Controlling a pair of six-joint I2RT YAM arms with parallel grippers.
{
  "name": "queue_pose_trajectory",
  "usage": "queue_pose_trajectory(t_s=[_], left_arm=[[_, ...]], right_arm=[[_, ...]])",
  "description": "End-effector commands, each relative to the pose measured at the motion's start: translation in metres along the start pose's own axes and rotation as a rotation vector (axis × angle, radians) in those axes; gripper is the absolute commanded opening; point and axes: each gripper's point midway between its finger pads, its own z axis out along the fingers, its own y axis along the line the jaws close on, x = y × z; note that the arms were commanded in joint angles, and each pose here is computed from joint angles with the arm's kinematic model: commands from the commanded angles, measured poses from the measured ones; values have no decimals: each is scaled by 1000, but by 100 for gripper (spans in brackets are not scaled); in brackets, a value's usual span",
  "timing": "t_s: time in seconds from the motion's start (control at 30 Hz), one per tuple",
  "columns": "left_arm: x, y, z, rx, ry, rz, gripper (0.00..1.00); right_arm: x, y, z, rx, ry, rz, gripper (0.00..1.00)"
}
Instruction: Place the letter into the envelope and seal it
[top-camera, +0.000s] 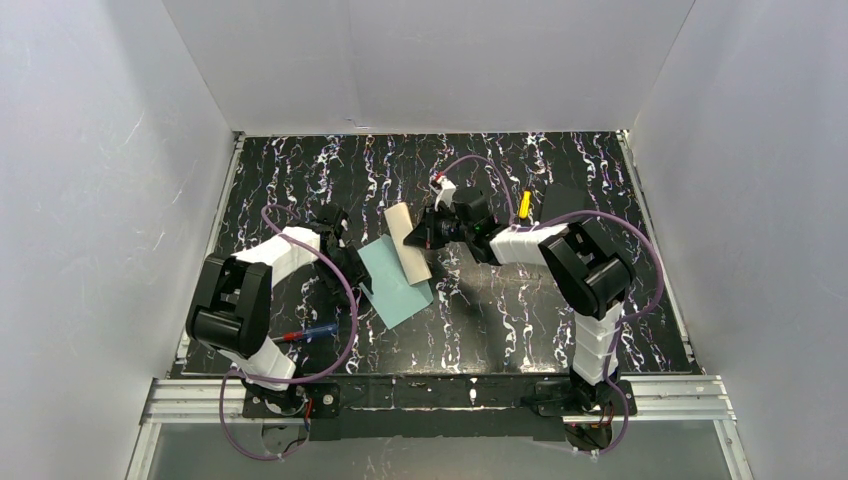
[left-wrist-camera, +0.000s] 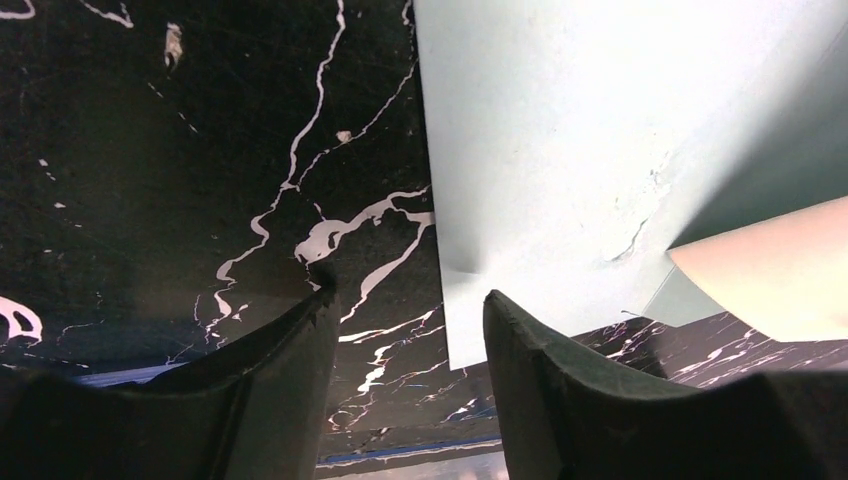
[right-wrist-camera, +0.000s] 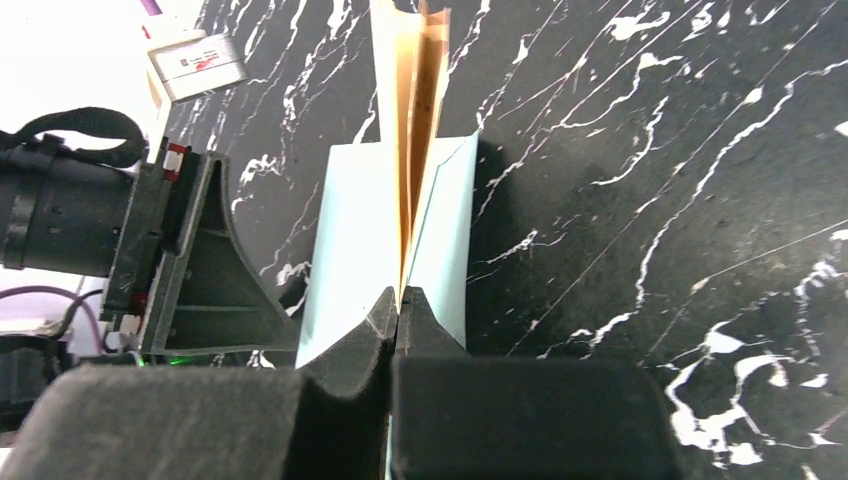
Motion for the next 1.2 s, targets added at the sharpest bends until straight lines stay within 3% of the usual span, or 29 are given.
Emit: queue_pose_trajectory(t_s=[0.0, 0.33, 0.7, 1.17], left_arm=[[-1, 5, 3, -49, 7, -46, 52], [3, 2, 20, 6, -3, -168, 54], [8, 4, 28, -9, 29, -195, 52], [9, 5, 34, -35, 73, -166, 47]], right_arm=[[-25, -6, 3, 33, -61, -114, 1], [2, -13, 11, -8, -67, -69, 1], [23, -14, 8, -18, -64, -64, 1], [8, 13, -4, -15, -196, -262, 1]])
